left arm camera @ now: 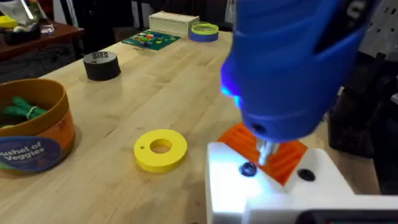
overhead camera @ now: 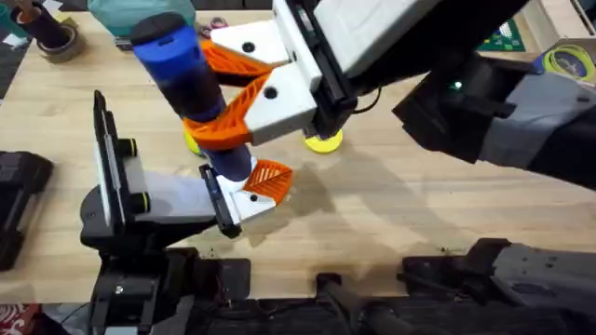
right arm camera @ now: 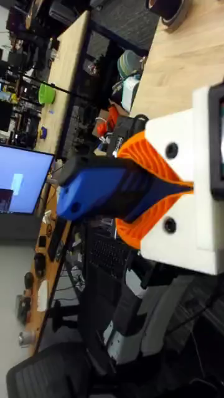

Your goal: Pick up the gripper from the table and insert it into the empty holder that is missing its gripper. Then pick up a screw, insert it into the mounting hole, and use the screwdriver to tighten it. Finally, clean up the table by picking up the vegetable and placing it into the bucket.

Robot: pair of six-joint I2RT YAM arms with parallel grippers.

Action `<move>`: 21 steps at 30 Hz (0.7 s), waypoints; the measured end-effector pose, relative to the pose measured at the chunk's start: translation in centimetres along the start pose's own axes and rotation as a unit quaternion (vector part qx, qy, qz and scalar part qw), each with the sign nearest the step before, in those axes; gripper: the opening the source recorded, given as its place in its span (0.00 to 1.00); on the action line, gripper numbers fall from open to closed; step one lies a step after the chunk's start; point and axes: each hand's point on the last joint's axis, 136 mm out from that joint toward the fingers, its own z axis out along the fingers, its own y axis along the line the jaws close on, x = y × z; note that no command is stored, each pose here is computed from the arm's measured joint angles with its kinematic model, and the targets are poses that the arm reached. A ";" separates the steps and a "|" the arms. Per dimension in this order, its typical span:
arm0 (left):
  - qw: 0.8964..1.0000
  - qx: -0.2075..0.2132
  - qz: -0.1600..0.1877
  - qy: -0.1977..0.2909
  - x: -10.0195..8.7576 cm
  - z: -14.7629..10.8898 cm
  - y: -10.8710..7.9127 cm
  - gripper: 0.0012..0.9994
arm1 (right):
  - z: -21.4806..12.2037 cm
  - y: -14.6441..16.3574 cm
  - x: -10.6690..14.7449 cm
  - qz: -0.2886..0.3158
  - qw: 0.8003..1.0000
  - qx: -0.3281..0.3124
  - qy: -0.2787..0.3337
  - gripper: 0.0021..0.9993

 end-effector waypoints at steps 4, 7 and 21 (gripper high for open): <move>1.000 0.000 0.000 0.000 0.0 0.0 0.0 0.00 | 0.0 0.0 0.0 -0.001 1.000 0.000 0.000 0.02; 1.000 0.000 0.000 0.000 0.0 0.0 0.0 0.00 | 0.0 0.0 0.0 -0.002 1.000 0.000 0.000 0.02; 1.000 0.000 0.000 0.000 0.0 0.0 0.0 0.00 | -0.4 -0.4 0.0 -0.005 1.000 0.007 0.001 0.02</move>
